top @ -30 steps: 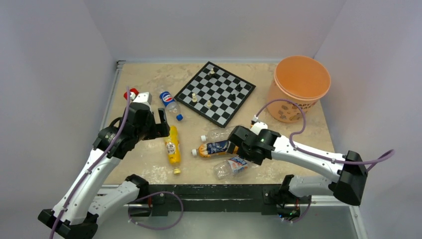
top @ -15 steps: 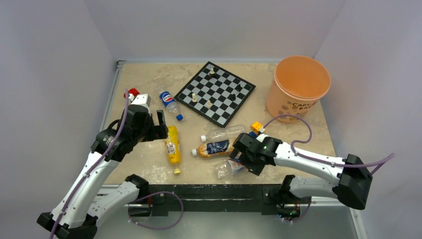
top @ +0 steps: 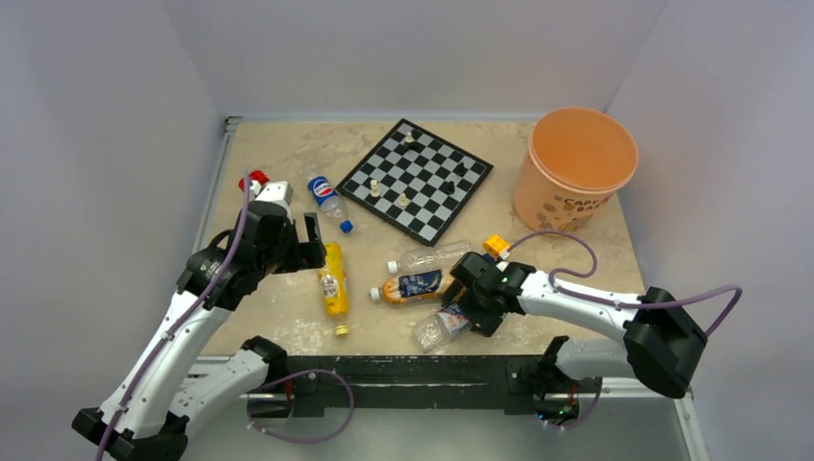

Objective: Put the plastic bottles in the bin

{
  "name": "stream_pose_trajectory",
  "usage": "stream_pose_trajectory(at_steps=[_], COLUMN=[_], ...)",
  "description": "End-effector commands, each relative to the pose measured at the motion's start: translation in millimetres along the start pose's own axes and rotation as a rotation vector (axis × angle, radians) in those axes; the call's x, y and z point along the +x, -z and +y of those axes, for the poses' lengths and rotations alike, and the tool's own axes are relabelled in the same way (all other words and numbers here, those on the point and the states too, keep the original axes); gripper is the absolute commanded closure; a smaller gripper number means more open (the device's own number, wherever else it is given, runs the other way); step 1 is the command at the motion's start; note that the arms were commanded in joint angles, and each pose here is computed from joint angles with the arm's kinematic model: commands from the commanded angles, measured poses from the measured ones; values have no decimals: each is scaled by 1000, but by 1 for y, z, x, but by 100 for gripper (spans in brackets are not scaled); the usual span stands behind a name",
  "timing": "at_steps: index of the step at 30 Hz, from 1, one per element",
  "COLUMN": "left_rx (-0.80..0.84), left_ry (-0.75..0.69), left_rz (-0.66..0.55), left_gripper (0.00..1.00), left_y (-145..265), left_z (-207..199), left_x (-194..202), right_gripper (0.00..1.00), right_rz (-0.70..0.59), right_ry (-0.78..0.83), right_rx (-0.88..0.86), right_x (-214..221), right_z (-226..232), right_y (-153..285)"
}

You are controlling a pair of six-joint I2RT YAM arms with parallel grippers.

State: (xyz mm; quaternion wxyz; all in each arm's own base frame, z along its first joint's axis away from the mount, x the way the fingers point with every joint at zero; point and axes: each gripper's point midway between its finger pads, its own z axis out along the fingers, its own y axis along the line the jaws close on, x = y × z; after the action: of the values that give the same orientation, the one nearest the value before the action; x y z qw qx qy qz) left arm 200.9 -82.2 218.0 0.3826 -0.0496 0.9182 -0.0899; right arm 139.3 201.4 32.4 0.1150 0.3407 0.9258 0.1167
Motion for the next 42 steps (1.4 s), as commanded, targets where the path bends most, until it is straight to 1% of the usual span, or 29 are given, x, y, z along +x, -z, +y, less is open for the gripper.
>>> stream_pose_trajectory(at_steps=[1, 4, 7, 8, 9, 11, 13, 17, 21, 22, 23, 25, 27, 30, 35, 38, 40, 42], left_rx=[27, 30, 30, 29, 29, 26, 29, 38, 40, 34, 29, 18, 4, -19, -15, -52, -114, -141], left_ry=[-16, -16, -17, -16, -17, -17, -12, -5, -1, 1, 5, 20, 50, 88, 107, 126, 146, 165], left_rz=[-12, -14, -10, -8, -9, -5, -8, -12, -6, -4, -2, 5, 19, 62, 70, 68, 110, 154], left_gripper=[0, 0, 0, 0, 0, 0, 0, 0, 0, 0, 0, 0, 0, 0, 0, 0, 0, 0], left_y=[-1, -2, -4, -4, -5, -6, -4, -2, -2, -3, -3, -4, -3, -3, -2, -2, -1, -3], left_z=[-6, -7, -8, -7, -8, -8, -8, -11, -14, -13, -13, -11, -10, -11, -12, -6, 2, 4], left_x=[-5, -5, -4, -4, -5, -4, -6, -9, -12, -12, -11, -9, -8, -5, -4, -2, 5, 13], right_gripper=[15, 22, 37, 40, 42, 45, 45, 45, 45, 46, 48, 49, 51, 52, 49, 49, 49, 49], right_rz=[10, -14, -53, -56, -57, -52, -74, -216, -416, -472, -548, -685, -809, -965, -1220, -1303, -1326, -1330], right_ry=[-33, -37, -60, -66, -68, -19, 45, 142, 217, 218, 246, 297, 329, 336, 245, 187, 146, 132], right_rx=[-30, -47, -54, -55, -60, -97, -146, -262, -434, -467, -494, -535, -517, -409, -277, -174, -121, -113], right_x=[0, -6, -14, -14, -15, -14, -13, -35, -75, -86, -99, -122, -147, -195, -283, -330, -358, -376], right_z=[7, 7, 3, 2, 1, 7, 20, 53, 92, 100, 108, 126, 137, 142, 125, 108, 95, 92], right_y=[1, 9, 15, 16, 18, 26, 48, 116, 192, 211, 229, 267, 299, 332, 375, 390, 394, 394])
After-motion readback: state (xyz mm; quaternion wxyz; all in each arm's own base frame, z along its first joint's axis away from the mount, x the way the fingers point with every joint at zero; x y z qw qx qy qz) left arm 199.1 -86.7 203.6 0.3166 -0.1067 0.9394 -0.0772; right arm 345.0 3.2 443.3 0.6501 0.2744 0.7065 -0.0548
